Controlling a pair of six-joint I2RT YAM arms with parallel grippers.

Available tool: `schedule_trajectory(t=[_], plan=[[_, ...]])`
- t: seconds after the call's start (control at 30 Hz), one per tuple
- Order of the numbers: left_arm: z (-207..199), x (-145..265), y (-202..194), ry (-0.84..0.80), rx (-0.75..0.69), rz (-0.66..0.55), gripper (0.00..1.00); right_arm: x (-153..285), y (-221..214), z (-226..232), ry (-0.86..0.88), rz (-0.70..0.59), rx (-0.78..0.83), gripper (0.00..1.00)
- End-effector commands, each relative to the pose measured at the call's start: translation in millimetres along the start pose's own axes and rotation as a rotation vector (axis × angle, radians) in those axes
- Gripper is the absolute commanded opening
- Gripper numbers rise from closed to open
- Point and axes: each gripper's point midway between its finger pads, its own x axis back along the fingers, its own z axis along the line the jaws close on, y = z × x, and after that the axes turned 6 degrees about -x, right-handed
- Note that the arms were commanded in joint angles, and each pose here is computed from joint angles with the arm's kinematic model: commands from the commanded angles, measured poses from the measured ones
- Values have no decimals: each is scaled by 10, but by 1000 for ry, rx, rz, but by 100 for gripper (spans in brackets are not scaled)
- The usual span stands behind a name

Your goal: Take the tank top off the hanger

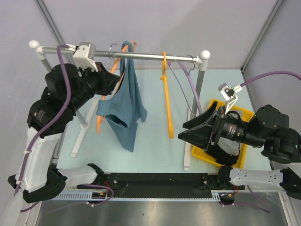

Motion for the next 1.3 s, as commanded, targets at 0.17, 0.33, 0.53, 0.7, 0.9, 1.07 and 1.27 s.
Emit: schedule_trajectory(t=[0.17,0.33,0.53,0.7,0.9,1.07,1.27], plan=[[-182,848,521,-148,20,-200,0,62,176,-67,-55,-67,82,90],[-282,1048,221,-249,50,-183,0,-23,105,-148,-95,-3,159,90],[-397,1209,55,-349,60,-192,0,-74,85,-197,-112,14,197,91],[-444,1139,-284,-393,57,-99,0,118,207,-124,-74,-67,197,91],[-524,1059,-714,-470,70,-11,0,546,307,-250,-116,-164,200,91],[-651,949,-1132,-567,113,94,0,558,1,-186,-8,-58,207,89],[-728,911,-1492,-644,133,189,0,452,-355,-432,19,4,233,82]])
